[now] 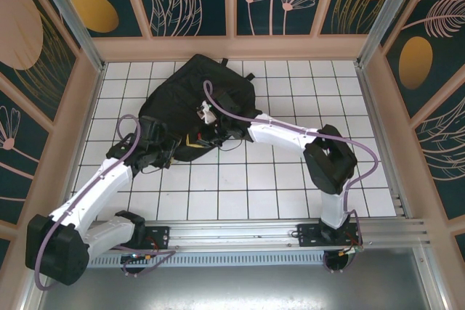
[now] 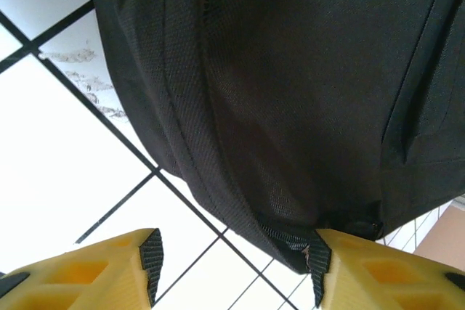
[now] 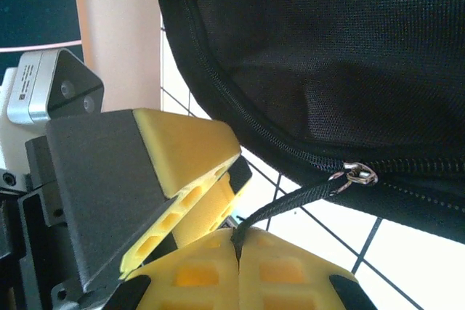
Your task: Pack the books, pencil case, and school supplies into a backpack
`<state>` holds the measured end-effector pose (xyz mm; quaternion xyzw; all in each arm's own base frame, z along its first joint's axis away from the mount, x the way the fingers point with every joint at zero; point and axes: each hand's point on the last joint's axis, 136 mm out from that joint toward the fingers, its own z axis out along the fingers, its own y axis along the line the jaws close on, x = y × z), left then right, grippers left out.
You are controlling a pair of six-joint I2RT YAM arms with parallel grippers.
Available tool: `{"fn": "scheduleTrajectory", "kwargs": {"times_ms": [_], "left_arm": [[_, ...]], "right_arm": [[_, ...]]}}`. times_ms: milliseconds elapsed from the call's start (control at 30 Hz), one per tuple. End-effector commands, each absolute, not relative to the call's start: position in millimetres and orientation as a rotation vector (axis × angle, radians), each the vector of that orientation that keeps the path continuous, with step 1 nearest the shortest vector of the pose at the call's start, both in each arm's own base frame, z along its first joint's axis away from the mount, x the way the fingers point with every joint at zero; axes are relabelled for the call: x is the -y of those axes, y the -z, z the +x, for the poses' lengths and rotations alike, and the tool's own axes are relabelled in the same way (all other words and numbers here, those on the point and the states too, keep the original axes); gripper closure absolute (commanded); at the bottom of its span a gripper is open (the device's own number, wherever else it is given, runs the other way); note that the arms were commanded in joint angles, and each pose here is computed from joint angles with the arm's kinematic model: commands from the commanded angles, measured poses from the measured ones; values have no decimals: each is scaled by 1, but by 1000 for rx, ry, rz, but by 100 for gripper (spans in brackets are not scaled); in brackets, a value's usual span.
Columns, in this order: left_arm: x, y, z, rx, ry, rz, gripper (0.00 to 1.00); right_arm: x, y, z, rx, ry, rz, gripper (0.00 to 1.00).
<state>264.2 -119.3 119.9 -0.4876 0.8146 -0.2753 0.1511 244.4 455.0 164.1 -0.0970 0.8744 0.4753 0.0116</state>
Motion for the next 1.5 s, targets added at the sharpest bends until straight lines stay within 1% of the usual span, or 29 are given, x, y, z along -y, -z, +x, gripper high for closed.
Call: {"fn": "scheduleTrajectory", "kwargs": {"times_ms": [0, 67, 233, 333, 467, 633, 833, 1067, 1433, 1467], "left_arm": [[120, -112, 268, -2306, 791, -1450, 50], [120, -109, 271, -2304, 786, -1457, 55], [122, -101, 278, -2326, 751, -1449, 62], [123, -95, 278, -2343, 744, -1447, 71], [115, -102, 279, -2303, 722, -1423, 87], [109, -99, 273, -2313, 675, -1407, 100], [105, -89, 268, -2325, 647, -1406, 100], [105, -87, 268, -2339, 634, -1388, 100], [107, -91, 271, -2336, 656, -1341, 100], [113, -93, 274, -2345, 698, -1306, 96]], "right_arm": [[-463, -201, 238, -2596, -1570, -373, 100], [-465, -200, 236, -2599, -1566, -380, 100], [-464, -199, 233, -2601, -1557, -387, 100], [-461, -198, 233, -2604, -1523, -390, 100], [-454, -192, 233, -2623, -1470, -409, 100], [-440, -185, 236, -2651, -1419, -408, 100], [-407, -172, 250, -2681, -1303, -370, 100], [-371, -166, 267, -2678, -1234, -283, 100], [-344, -155, 288, -2687, -1144, -217, 100], [-346, -158, 287, -2682, -1170, -209, 100]]}}
